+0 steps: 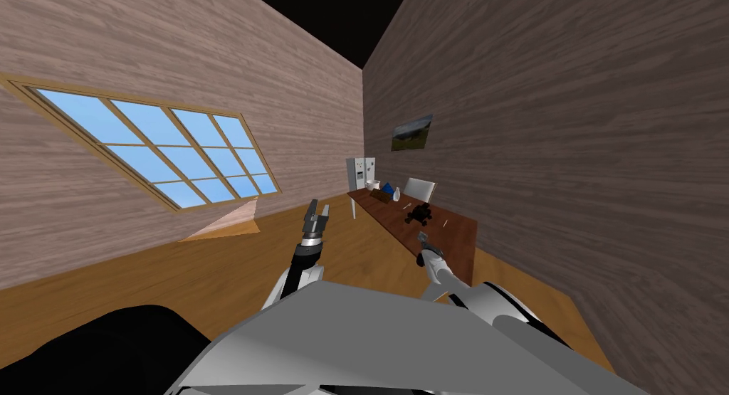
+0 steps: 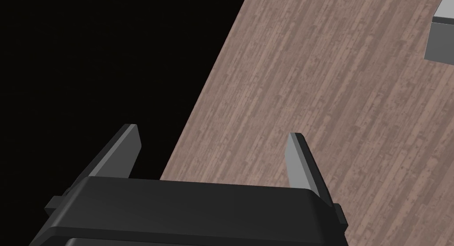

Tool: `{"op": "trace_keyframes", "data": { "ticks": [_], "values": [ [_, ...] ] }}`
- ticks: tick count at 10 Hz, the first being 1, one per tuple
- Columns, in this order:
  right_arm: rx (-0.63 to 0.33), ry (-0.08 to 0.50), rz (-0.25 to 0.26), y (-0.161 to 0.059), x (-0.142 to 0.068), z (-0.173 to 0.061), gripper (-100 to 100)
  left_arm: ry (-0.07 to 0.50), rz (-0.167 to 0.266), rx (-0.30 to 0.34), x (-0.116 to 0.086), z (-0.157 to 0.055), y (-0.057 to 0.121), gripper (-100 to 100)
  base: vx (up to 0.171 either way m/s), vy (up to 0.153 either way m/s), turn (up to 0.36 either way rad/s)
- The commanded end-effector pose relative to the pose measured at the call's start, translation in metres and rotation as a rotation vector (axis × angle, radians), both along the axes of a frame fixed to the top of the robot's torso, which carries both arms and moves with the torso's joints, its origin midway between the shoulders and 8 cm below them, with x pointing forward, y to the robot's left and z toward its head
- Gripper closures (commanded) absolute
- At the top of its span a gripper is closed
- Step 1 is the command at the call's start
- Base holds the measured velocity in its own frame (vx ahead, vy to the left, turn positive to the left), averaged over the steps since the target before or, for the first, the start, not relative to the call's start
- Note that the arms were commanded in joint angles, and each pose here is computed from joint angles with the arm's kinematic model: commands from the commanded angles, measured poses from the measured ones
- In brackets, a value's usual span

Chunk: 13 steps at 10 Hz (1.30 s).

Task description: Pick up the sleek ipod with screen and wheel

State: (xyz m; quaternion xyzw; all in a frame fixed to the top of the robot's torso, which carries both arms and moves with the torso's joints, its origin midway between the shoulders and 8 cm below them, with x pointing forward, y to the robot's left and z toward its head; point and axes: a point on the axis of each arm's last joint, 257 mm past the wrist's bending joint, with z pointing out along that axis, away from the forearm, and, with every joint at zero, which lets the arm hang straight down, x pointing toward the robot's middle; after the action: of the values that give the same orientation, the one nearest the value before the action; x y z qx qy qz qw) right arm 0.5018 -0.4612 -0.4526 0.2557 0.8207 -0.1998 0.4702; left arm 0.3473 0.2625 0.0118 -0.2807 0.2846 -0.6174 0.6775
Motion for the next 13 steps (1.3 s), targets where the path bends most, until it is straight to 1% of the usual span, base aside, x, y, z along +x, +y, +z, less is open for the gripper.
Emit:
{"op": "trace_keyframes", "data": {
  "ticks": [1, 4, 5, 6, 9, 11, 12, 13],
  "values": [
    [0.005, 0.005, -0.005, 0.002, -0.002, -0.002, -100, 0.000, 0.000, 0.000, 0.000, 0.000, 0.000, 0, -0.053, -0.012, 0.041],
    [0.037, 0.009, -0.017, 0.008, 0.005, -0.001, -100, 0.000, 0.000, 0.000, 0.000, 0.000, 0.000, 0, -0.086, 0.008, 0.026],
    [0.040, 0.014, -0.026, 0.003, 0.004, -0.001, -100, 0.000, 0.000, 0.000, 0.000, 0.000, 0.000, 0, -0.042, 0.108, -0.058],
    [0.036, 0.018, -0.027, -0.001, 0.003, -0.001, -100, 0.000, 0.000, 0.000, 0.000, 0.000, 0.000, 0, 0.088, 0.132, -0.065],
    [0.014, 0.031, -0.025, -0.012, -0.004, -0.002, -100, 0.000, 0.000, 0.000, 0.000, 0.000, 0.000, 0, 0.172, 0.079, -0.018],
    [-0.001, 0.053, -0.030, -0.021, -0.015, -0.008, -100, 0.000, 0.000, 0.000, 0.000, 0.000, 0.000, 0, 0.194, 0.013, -0.009],
    [-0.011, 0.044, -0.025, -0.026, -0.013, -0.004, -100, 0.000, 0.000, 0.000, 0.000, 0.000, 0.000, 0, 0.215, 0.036, -0.024],
    [-0.011, 0.044, -0.025, -0.026, -0.013, -0.004, -100, 0.000, 0.000, 0.000, 0.000, 0.000, 0.000, 0, 0.165, 0.014, -0.011]
  ]
}}
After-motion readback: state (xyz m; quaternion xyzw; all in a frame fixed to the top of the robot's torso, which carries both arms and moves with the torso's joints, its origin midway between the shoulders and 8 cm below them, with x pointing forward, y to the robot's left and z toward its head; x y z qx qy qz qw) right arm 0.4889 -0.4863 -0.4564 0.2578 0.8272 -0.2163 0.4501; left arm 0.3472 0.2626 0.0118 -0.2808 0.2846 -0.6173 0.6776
